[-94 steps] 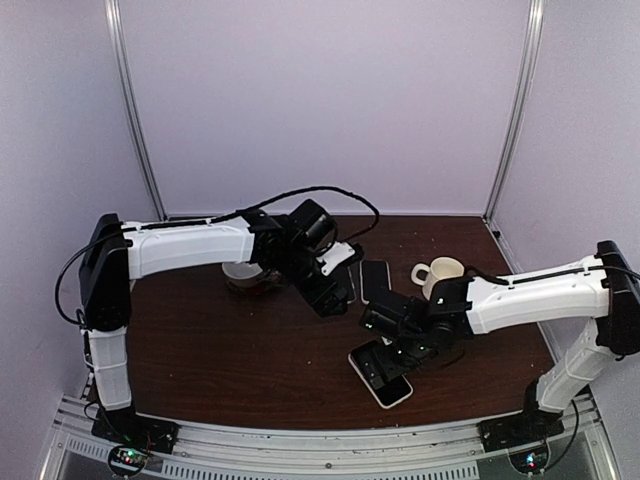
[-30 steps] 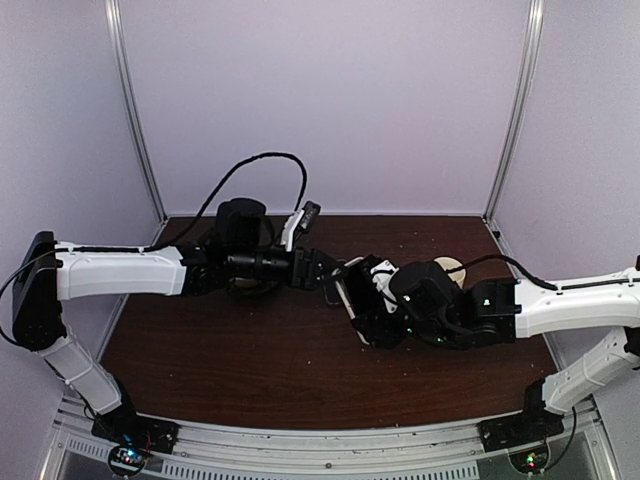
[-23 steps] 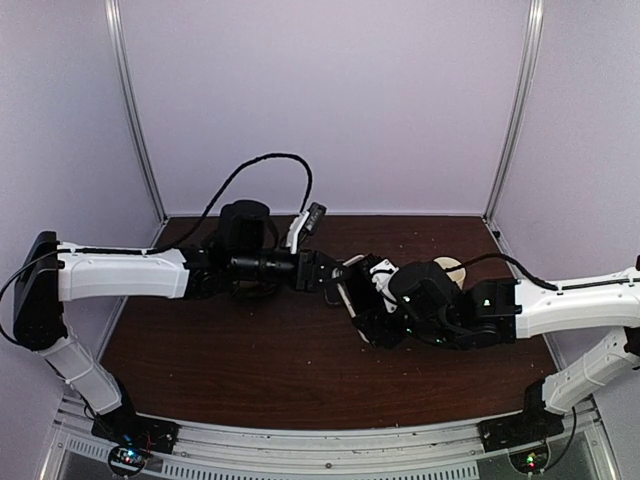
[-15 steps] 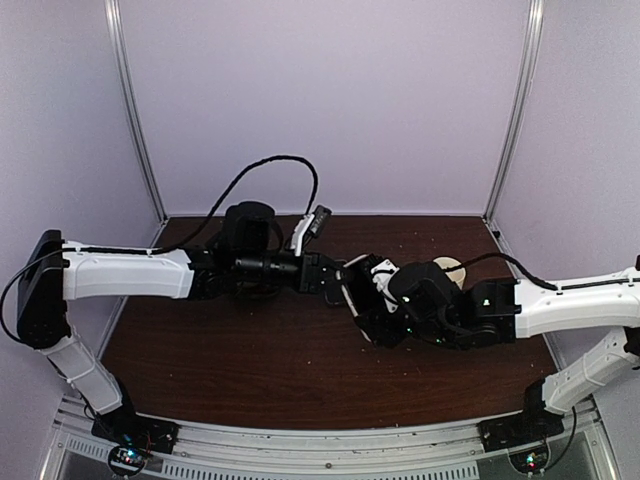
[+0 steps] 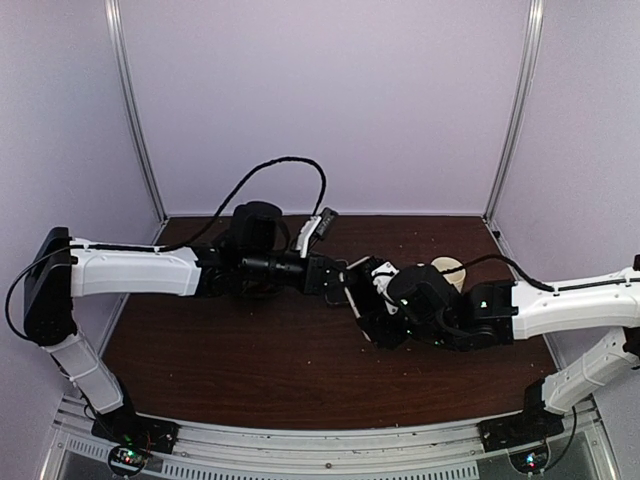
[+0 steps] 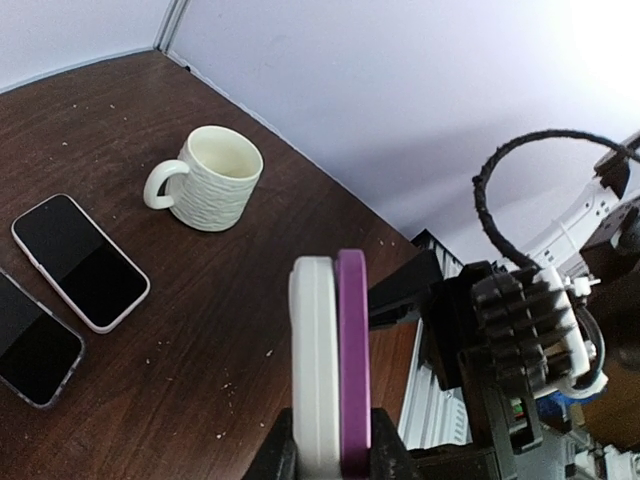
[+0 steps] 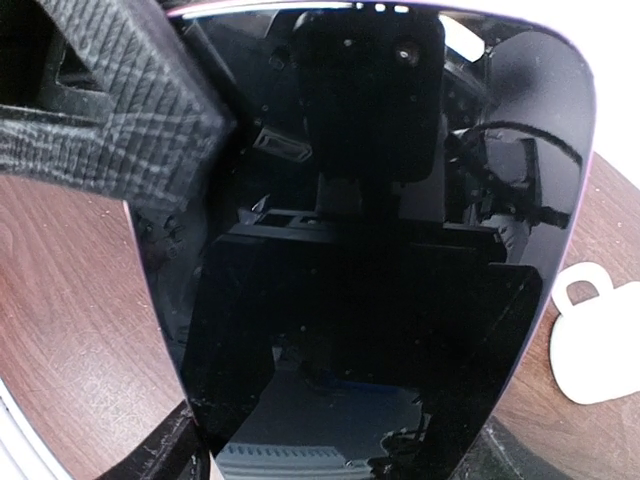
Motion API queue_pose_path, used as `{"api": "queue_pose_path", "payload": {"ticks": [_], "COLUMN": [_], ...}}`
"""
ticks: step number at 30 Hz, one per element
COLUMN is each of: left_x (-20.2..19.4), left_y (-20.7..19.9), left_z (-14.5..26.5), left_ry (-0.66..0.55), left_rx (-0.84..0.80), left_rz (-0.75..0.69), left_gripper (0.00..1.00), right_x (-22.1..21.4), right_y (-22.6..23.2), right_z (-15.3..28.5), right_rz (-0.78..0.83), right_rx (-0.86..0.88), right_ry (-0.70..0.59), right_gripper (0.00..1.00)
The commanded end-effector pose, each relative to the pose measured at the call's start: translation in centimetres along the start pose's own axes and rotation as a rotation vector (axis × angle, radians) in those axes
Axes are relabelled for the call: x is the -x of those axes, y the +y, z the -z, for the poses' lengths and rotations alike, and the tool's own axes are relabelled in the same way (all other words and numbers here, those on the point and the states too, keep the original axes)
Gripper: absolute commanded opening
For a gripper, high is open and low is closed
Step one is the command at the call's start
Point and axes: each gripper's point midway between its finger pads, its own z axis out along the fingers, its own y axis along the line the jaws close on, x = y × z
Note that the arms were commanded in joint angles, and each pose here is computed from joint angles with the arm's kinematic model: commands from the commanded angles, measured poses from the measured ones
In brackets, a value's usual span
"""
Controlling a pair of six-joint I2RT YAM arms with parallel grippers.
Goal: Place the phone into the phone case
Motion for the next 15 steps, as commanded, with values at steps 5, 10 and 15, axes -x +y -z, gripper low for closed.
{"api": "queue_pose_path", "payload": {"ticks": [5, 10, 15], "left_x": [-4.2, -6.9, -8.7], "left_y": [1.2, 2.1, 1.8], "left_z": [0.0, 0.9, 1.8], "left_ry": [0.159, 0.213, 0.247], "left_rx": [0.027, 0.034, -0.007], "left_rz": [-0.288, -0.467, -0.611], "left_gripper": [0.00, 0.00, 0.00], "right_x": [-0.2, -1.0, 1.0], "right_y": [2.0, 3.3, 4.0], "right_z": [2.2, 4.4, 5.4], "right_rz": [0.032, 0.085, 0.171], "right_rx": [0.241, 0.488, 0.659], "right_ry": [-0.049, -0.128, -0.268], "right_gripper": [0.99, 1.00, 0.99]}}
